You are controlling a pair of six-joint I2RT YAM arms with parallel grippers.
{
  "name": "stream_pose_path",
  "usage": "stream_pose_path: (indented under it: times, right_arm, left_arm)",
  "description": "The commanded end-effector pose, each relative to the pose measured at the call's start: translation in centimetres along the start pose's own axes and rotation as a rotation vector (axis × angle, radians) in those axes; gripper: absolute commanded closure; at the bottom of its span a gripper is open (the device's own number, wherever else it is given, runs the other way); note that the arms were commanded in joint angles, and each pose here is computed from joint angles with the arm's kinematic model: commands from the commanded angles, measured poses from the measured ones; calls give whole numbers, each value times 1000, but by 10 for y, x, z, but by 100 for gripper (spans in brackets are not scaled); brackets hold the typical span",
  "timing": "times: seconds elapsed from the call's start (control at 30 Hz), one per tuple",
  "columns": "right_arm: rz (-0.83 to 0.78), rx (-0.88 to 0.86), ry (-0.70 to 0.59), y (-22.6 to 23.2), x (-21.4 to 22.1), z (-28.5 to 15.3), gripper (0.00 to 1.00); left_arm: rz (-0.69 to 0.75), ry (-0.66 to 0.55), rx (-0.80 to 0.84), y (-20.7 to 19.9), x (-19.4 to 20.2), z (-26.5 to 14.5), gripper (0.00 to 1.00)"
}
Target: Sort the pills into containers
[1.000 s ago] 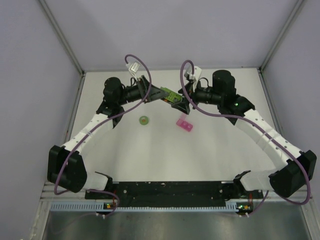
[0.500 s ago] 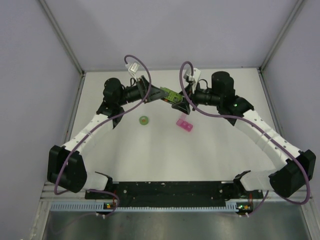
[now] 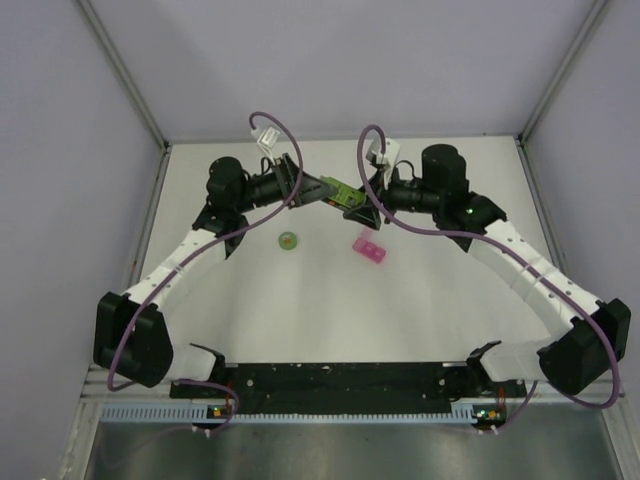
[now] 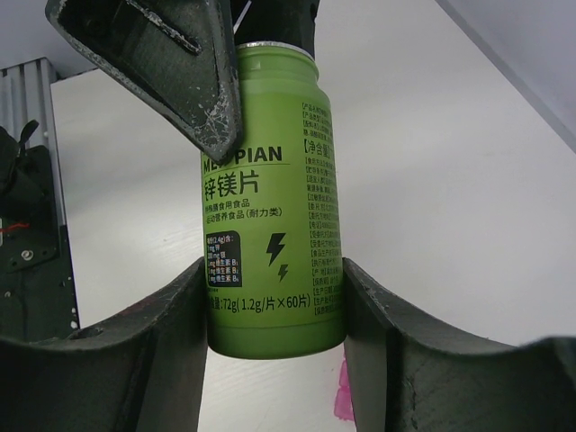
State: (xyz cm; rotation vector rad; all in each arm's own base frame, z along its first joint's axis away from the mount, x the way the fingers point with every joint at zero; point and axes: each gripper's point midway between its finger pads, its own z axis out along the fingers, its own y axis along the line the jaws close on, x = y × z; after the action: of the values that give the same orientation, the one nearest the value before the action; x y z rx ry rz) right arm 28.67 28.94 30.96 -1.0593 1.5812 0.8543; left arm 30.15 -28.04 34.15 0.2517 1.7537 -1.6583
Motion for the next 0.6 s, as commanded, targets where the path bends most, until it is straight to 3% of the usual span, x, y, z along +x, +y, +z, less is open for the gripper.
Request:
stream_pose_path:
  times: [0.0,0.13,0.23,0.47,0.57]
  right_arm:
    - [-39,43,-68,-6,-20,-7,100]
    - [-38,43,-78,-4,-23,-10,100]
    - [-39,48,-89,-2,-27,-13,100]
    - [-38,55,-103,-1,-31,-18,100]
    - [-39,62,-115,-2,-36,-23,100]
  left_arm:
    - [117,-7,44,-28,-10,-4,64]
    - [141,0,36,-31,-12,-4,36]
    - [163,5,34,-33,-14,-4,21]
    - [199,13,27,-35,-16,-5,2]
    - [240,11,12,-34,-20,-8,1]
